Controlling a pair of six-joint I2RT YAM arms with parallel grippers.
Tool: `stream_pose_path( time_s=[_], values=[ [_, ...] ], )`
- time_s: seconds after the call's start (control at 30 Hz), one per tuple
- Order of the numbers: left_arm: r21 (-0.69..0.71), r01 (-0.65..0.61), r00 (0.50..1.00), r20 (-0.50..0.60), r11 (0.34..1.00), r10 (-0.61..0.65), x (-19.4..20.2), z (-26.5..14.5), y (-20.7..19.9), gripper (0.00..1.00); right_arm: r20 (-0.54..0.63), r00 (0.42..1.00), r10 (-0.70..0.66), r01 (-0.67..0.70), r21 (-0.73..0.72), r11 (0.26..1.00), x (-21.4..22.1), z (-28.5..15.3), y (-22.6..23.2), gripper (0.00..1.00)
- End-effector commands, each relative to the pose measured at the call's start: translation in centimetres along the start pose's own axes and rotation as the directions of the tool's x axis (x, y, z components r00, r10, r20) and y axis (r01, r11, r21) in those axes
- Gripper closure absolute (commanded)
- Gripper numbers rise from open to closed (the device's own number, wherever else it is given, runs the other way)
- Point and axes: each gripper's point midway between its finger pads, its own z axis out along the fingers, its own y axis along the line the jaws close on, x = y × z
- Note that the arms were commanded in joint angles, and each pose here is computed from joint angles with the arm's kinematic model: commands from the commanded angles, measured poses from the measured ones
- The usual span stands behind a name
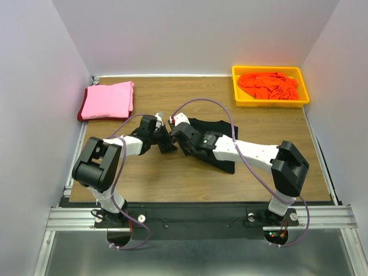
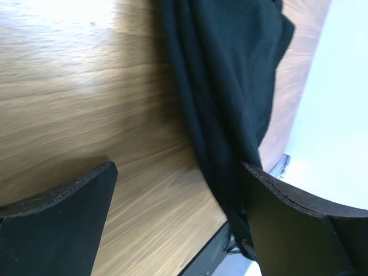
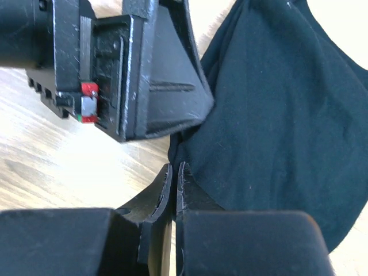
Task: Fold and stack the t-shirts
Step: Neatly place the folded tshirt to the corner
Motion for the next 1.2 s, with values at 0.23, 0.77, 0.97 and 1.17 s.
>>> stream_pose_path(
  time_s=[0.23,0.77,0.97,1.17],
  values=[
    [0.215,0.027,0.998,0.053,0.976,-0.039,-1.8,0.1,-4.8,0.01,0.056,0.995,0.084,-0.083,-0.019,0.996,-0.5,-0.1,-0.1,0.99],
    [0.116,0.116,0.993,0.017,0.986,-0.119,0.7,2.8,-1.6,0.01,0.098,0.988,0.123,-0.12,-0.032,0.992,-1.7,-0.8,-0.7,0.99],
    [0.122,0.084,0.996,0.006,0.989,-0.085,0.4,4.6,-2.3,0.03,0.086,0.989,0.122,-0.118,-0.047,0.992,-1.4,-0.5,-0.3,0.99],
    [0.114,0.042,0.998,0.039,0.993,-0.047,-0.5,6.0,-2.7,0.1,0.086,0.988,0.131,-0.125,-0.074,0.989,-1.3,-0.5,0.2,0.99]
  ],
)
